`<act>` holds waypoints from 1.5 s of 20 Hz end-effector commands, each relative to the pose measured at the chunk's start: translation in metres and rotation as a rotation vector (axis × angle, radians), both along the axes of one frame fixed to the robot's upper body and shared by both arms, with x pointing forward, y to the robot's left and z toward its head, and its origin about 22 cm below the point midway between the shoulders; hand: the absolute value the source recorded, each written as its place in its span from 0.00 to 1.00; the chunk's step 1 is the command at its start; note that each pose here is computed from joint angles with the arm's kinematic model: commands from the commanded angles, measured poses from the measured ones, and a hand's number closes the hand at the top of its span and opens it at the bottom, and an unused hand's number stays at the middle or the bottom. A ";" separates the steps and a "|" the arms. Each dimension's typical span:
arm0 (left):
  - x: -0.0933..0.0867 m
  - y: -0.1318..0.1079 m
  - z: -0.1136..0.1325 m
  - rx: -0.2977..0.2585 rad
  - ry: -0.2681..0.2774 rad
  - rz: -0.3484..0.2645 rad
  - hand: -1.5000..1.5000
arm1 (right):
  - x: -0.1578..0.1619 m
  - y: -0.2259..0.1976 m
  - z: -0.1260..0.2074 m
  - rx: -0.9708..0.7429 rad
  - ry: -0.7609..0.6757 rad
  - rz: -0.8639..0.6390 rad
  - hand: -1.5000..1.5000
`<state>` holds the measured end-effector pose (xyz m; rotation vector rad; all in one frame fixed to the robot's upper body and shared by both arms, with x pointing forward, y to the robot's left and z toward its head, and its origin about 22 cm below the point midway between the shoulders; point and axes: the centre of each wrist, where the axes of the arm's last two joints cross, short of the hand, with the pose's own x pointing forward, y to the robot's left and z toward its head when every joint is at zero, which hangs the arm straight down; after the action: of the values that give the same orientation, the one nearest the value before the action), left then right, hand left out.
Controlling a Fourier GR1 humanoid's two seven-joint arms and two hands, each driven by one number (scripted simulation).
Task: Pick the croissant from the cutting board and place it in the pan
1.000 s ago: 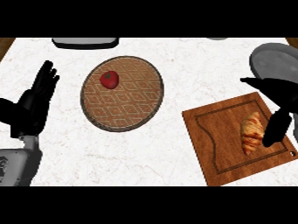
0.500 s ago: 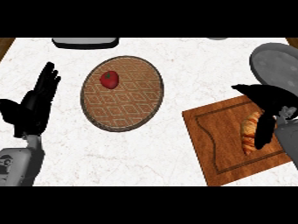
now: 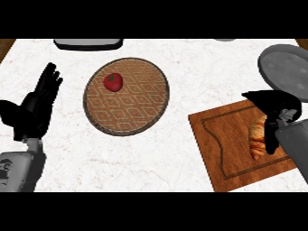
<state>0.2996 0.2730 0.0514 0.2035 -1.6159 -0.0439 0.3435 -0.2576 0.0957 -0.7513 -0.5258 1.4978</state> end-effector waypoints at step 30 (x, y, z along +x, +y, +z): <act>-0.006 0.010 0.006 0.029 0.005 -0.010 0.50 | -0.008 0.005 -0.052 -0.023 0.159 0.139 1.00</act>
<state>0.2992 0.2778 0.0519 0.1989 -1.6147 -0.0531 0.3400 -0.2697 0.0388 -0.6764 -0.4586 1.6333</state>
